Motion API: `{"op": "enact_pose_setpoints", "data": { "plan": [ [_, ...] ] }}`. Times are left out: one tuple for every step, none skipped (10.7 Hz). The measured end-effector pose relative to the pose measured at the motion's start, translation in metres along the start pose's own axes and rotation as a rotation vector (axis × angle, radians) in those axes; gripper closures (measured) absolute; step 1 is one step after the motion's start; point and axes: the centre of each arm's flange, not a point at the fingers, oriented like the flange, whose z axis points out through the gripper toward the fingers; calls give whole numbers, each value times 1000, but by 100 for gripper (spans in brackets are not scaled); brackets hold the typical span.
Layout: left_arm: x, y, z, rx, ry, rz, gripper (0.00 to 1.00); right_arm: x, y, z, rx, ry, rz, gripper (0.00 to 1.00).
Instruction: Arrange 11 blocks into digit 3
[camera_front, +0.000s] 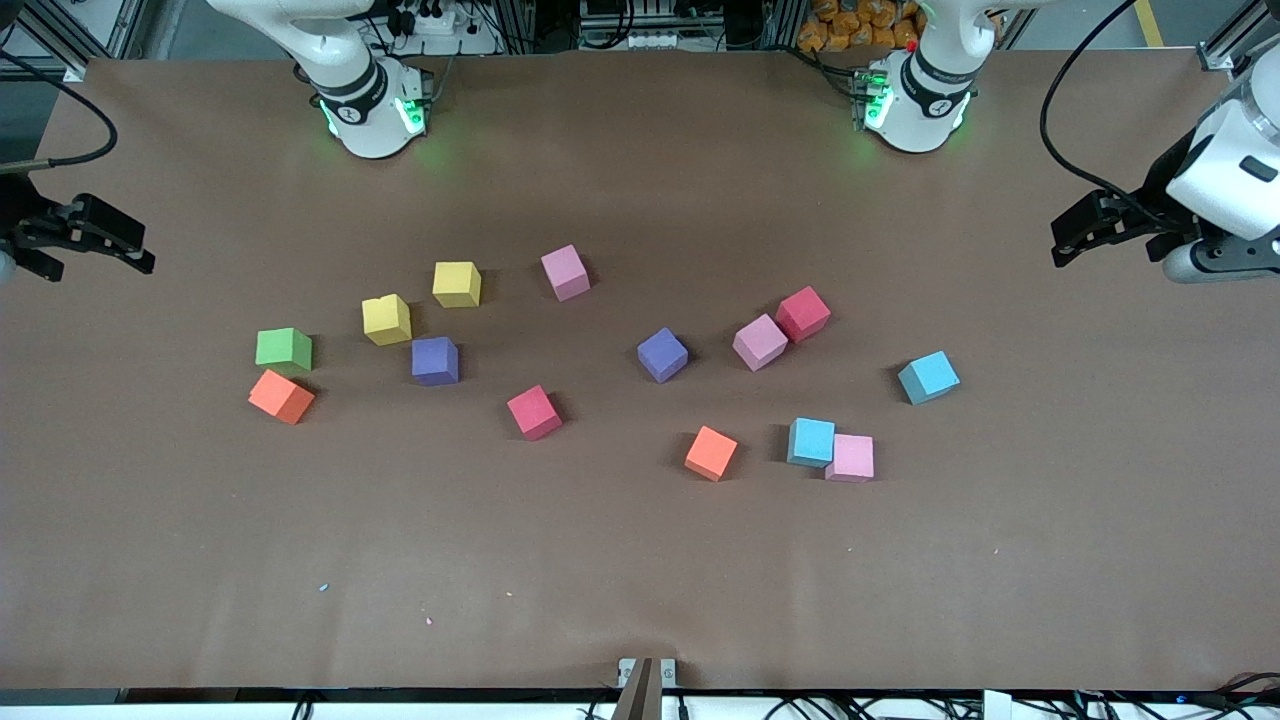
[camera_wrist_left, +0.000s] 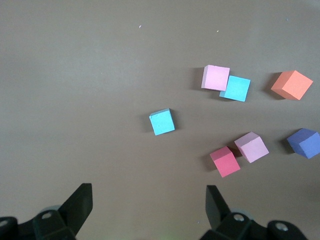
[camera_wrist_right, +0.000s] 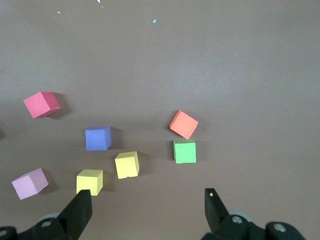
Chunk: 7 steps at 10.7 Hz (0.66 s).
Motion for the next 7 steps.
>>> {"op": "enact_pose_setpoints", "data": {
  "plan": [
    [1,10,8,2,-15,10,0,1,0,2,0,-5,-1,0],
    [3,29,22,5,-38,4,0,2,-1,5,1,-10,-2,0],
    [7,55,40,7,-53,-19,0,4,-2,9,2,-19,-5,0],
    [9,86,63,10,-62,-52,0,6,-3,16,4,-35,-8,0],
    [7,118,91,14,-69,-82,0,9,-7,28,7,-59,-17,0],
    [1,146,120,17,-72,-112,0,10,-16,46,11,-96,-40,0],
    [-7,171,146,23,-75,-147,0,11,-33,69,14,-131,-78,0]
  ]
}}
